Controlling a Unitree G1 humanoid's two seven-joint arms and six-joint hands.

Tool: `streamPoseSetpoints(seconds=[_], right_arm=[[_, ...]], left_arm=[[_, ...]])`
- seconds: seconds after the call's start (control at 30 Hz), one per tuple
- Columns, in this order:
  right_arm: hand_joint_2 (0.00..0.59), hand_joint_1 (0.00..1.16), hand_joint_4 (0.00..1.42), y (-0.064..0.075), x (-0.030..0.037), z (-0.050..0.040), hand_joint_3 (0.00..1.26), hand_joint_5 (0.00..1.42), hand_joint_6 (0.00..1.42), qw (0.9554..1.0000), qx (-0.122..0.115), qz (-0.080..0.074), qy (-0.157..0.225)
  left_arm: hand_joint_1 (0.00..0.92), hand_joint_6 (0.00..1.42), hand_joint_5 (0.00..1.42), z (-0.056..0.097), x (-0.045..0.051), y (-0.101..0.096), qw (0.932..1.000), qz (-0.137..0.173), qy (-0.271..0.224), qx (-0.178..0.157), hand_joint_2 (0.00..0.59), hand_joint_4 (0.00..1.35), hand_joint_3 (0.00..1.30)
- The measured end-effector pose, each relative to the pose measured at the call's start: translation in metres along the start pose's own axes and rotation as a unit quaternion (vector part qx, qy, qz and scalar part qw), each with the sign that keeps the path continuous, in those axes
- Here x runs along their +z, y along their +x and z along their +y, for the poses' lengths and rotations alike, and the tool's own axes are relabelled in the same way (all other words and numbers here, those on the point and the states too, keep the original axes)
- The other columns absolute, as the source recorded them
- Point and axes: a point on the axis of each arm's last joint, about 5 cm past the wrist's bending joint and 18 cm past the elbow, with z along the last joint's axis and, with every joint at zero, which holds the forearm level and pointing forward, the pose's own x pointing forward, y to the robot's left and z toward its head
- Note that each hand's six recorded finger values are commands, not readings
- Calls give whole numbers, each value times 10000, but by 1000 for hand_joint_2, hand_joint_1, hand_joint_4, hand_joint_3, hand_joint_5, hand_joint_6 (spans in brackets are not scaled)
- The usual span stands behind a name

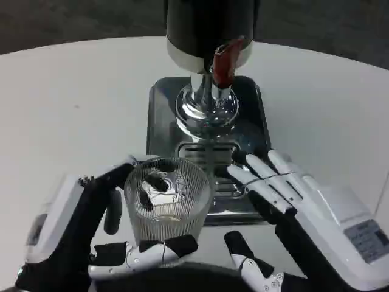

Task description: Grasp the cup under the faucet to collect the drink, then remove the cup.

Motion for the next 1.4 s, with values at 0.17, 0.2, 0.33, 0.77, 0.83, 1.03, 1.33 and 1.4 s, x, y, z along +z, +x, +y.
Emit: streamPoseSetpoints(seconds=[0.17, 0.2, 0.33, 0.77, 0.83, 1.03, 1.33, 1.4], right_arm=[[524, 314, 72, 0, 0, -2, 157, 13, 64, 10000, 1, 21, 9], [524, 314, 74, 0, 0, -2, 162, 15, 72, 10000, 3, 26, 10], [524, 315, 74, -1, 1, -3, 164, 17, 76, 10000, -2, 47, 23], [523, 317, 84, -2, 15, -9, 165, 26, 79, 9998, -35, 174, 94], [517, 323, 94, -7, 19, -15, 165, 26, 80, 9998, -39, 177, 86], [516, 330, 96, -35, 50, -45, 165, 34, 80, 9997, -110, 198, 55], [515, 337, 105, -98, 67, -72, 165, 48, 80, 9990, -192, 410, 48], [515, 339, 106, -117, 71, -73, 165, 50, 89, 9988, -174, 446, 52]], left_arm=[[523, 1279, 1198, -4, 1, 0, 10000, 1, -5, 4, 155, 1067, 973], [523, 1279, 1198, -6, 2, 0, 10000, 2, -10, 8, 155, 1067, 973], [522, 1279, 1198, -12, 4, 2, 10000, 4, -28, 20, 154, 1067, 973], [522, 1279, 1198, -40, -68, 20, 9998, 156, 59, 56, 154, 1067, 973], [522, 1279, 1198, -49, -117, 58, 9997, 210, 89, 129, 154, 1067, 973], [521, 1279, 1208, -65, -244, 252, 9986, 184, 277, 405, 154, 1067, 973], [522, 1279, 1208, -194, -480, 585, 9961, 193, 732, 452, 153, 1067, 973], [524, 1279, 1208, -256, -531, 686, 9956, 190, 795, 453, 151, 1067, 973]])
